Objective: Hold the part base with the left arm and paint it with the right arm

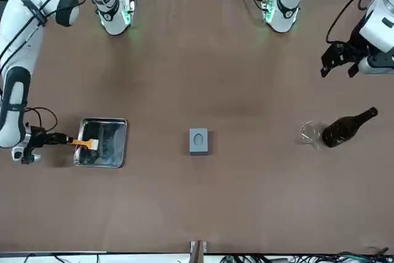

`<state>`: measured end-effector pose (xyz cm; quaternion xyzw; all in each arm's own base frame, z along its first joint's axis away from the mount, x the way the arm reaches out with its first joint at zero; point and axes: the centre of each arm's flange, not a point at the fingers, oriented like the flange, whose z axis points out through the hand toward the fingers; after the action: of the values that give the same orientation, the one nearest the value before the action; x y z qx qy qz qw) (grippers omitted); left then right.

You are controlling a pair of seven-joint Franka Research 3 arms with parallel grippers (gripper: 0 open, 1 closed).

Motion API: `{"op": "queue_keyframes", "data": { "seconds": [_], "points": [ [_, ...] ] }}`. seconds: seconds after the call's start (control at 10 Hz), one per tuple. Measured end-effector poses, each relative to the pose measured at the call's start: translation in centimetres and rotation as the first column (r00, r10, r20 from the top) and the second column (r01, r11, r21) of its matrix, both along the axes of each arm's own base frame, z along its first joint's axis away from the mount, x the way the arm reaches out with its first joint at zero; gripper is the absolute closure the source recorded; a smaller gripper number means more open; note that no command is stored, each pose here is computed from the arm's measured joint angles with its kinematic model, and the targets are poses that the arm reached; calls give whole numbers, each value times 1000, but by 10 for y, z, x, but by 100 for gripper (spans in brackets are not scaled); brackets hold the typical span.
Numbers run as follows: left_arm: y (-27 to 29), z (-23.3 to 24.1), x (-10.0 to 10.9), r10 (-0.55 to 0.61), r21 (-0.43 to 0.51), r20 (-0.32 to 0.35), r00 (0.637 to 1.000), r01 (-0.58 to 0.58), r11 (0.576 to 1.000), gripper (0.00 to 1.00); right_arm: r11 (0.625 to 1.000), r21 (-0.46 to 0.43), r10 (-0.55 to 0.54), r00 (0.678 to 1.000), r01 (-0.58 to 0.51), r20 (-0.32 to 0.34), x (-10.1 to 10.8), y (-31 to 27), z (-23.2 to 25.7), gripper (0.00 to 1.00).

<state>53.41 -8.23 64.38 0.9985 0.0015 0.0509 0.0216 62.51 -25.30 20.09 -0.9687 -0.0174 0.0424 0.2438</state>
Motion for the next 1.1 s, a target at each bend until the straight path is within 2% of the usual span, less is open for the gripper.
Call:
{"op": "queue_keyframes", "data": {
  "seconds": [0.2, 0.4, 0.5, 0.8, 0.9, 1.1],
  "points": [
    [1, -2, 1, 1, 1, -3, 1000, -1, 1000, 2, 999, -31, 25, 999, -23, 44, 15, -2, 33, 0],
    [1, -2, 2, 3, 1, -4, 1000, -3, 1000, 2, 996, -64, 68, 996, -64, 60, 22, 4, 69, 0],
    [2, -2, 2, 3, 1, -3, 1000, -3, 1000, 2, 991, -109, 85, 995, -79, 50, 25, 10, 94, 0],
    [2, -2, 2, 3, 1, -3, 1000, -3, 1000, 2, 962, -266, 69, 998, -64, 8, 30, 70, 213, 0],
    [2, -1, 2, 3, 1, -1, 1000, -3, 1000, 2, 954, -294, 61, 998, -55, 11, 26, 97, 247, 0],
    [3, 1, 2, 5, 0, 4, 1000, -5, 1000, 2, 941, -337, 51, 999, -44, 11, 11, 131, 281, 0]
  ]
}}
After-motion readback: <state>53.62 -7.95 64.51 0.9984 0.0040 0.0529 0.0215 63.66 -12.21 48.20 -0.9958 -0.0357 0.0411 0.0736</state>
